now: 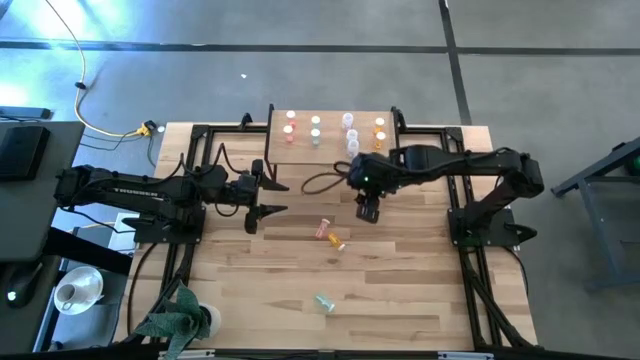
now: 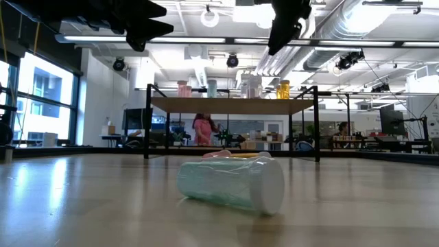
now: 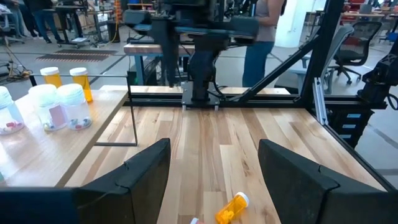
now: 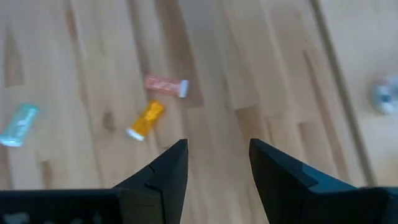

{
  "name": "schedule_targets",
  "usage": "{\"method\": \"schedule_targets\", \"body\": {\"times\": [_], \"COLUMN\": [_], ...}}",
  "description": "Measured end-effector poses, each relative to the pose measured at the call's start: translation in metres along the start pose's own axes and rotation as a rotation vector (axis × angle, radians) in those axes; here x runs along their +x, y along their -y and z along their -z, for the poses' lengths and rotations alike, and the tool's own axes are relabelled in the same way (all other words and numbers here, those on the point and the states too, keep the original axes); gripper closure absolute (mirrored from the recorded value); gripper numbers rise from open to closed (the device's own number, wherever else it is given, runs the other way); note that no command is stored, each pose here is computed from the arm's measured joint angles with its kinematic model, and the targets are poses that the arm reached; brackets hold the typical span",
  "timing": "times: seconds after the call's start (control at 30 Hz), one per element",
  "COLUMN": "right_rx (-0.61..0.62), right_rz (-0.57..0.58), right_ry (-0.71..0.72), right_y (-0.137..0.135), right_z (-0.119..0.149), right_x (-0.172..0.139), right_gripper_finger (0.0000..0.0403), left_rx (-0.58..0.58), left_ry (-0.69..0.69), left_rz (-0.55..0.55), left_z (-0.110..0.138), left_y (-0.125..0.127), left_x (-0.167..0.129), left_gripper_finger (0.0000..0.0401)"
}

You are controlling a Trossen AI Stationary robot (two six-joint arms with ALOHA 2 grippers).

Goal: Pick and place medicine bottles onto shelf by color
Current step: Put the pink pill bottle on the shelf aligned with the other pink pill bottles

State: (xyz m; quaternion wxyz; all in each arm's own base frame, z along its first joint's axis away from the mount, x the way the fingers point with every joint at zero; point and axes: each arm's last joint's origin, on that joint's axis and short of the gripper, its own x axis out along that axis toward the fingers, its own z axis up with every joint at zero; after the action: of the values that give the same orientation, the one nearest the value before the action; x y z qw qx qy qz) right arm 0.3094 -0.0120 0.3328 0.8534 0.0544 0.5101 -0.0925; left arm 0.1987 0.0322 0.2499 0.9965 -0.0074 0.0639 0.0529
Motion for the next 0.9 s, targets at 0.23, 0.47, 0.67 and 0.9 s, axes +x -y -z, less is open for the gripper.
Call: {"method": "schedule_targets", "body": {"times": [0.23,0.47,0.67,0.9], "right_rx": [-0.063,-0.207,-0.316,-0.438], "right_rz": [-0.043,-0.063,-0.080,-0.077], "right_ry": [0.018,0.001,-0.044,-0.083], "right_y": [-0.028,-0.053,-0.072,-0.085], "right_z": [-0.001,-0.007,-0.005,-0.002], "right_x": [0.009,0.042,0.069,0.098], "right_gripper_finger": [0.0240,0.0240,0.0240,0.0240], "left_rx": [-0.023,-0.036,-0.038,-0.039], "left_ry": [-0.043,-0.061,-0.068,-0.078], "left_rz": [0.000,0.000,-0.001,-0.001], "left_z": [0.004,0.006,0.007,0.008], "left_y": [0.000,0.000,0.000,0.000], "left_x": [0.000,0.000,0.000,0.000], "left_gripper_finger": [0.0167,0.0167,0.0167,0.0167]}}
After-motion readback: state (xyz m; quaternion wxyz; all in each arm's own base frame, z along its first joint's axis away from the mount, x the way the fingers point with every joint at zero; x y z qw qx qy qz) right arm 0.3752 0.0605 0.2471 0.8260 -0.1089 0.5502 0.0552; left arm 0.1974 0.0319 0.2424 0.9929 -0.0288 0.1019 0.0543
